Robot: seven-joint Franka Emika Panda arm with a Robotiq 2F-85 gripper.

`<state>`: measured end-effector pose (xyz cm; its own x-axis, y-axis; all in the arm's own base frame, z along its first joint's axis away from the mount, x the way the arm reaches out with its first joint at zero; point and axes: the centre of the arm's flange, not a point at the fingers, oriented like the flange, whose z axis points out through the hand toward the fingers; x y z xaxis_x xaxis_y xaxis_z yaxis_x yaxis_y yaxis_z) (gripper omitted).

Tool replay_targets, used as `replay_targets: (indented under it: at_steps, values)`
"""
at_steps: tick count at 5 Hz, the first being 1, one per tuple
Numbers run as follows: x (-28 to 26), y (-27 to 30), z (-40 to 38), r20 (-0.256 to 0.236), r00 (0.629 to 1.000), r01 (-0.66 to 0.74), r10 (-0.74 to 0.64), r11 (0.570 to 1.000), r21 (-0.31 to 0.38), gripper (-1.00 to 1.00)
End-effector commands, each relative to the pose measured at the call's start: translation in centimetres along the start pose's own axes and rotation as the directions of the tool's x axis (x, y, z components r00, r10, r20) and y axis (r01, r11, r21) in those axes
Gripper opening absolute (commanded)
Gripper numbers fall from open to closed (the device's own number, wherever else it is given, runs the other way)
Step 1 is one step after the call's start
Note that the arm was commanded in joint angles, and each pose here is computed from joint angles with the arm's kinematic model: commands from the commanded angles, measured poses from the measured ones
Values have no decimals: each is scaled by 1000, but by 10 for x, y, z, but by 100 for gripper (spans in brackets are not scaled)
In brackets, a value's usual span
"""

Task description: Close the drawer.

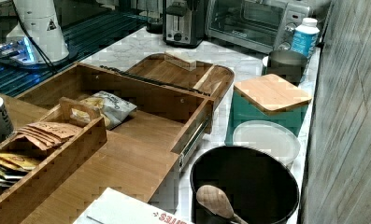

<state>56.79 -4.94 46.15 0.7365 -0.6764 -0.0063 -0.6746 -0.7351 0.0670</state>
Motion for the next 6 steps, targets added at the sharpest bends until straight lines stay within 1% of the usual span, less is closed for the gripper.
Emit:
replay_targets:
  at_steps: [1, 2, 3, 4, 5, 6]
  values:
    - [-43, -10, 33, -30, 927, 372, -373, 927, -44, -100]
    - [-57, -19, 59, -71, 874, 472, -480, 876, -102, -100]
    - [-56, -15, 87, -52, 852, 516, -521, 853, -77, -100]
    - [-53, -8, 106, -28, 816, 573, -578, 814, -96, -100]
    - [-43, -4, 128, 24, 806, 591, -592, 802, -86, -100]
    - [-35, 11, 150, 21, 784, 620, -620, 781, -77, -100]
